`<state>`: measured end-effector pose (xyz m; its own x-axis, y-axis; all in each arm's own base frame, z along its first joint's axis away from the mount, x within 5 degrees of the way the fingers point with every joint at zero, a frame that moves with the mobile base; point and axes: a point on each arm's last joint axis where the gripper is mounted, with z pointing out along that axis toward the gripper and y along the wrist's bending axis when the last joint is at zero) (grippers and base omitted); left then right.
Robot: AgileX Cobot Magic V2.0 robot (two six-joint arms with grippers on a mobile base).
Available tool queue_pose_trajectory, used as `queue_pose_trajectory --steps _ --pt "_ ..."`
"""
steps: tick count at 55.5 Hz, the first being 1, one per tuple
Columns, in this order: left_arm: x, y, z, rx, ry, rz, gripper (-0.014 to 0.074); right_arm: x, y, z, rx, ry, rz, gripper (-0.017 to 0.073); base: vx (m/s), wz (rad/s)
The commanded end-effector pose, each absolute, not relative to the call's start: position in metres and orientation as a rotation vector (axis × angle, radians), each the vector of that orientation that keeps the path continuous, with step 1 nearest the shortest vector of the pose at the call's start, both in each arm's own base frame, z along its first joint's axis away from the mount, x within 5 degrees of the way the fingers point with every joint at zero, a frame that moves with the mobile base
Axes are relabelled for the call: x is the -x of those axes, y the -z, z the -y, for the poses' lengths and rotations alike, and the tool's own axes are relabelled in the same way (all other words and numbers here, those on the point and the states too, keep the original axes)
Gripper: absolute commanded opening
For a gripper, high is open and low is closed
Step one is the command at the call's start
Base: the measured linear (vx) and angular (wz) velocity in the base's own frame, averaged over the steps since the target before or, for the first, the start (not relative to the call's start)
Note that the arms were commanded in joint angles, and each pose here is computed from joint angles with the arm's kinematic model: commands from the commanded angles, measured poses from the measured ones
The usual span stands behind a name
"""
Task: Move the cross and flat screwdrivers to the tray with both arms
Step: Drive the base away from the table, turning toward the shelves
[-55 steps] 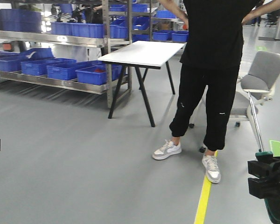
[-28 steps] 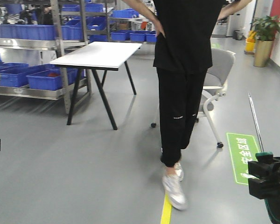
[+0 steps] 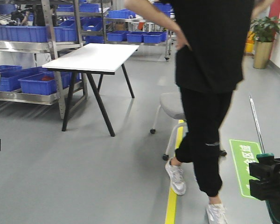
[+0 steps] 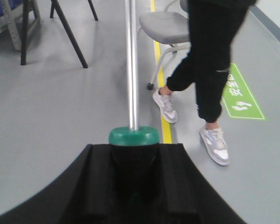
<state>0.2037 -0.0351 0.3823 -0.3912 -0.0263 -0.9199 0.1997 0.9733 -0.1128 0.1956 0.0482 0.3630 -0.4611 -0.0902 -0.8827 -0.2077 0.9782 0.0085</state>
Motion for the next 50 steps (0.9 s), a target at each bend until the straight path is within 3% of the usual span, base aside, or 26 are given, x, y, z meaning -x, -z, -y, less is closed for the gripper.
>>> queue_pose_trajectory --steps 1,50 --pt "-0.2019 -0.4022 0.0343 -0.091 0.257 -1.835 0.0000 -0.1954 -0.3827 -0.0482 0.209 -0.146 -1.926 -0.0008 0.34 0.21" --pt "-0.2019 -0.4022 0.0343 -0.091 0.257 -1.835 0.0000 -0.1952 -0.3822 -0.0481 0.209 -0.145 -1.932 -0.0008 0.47 0.24"
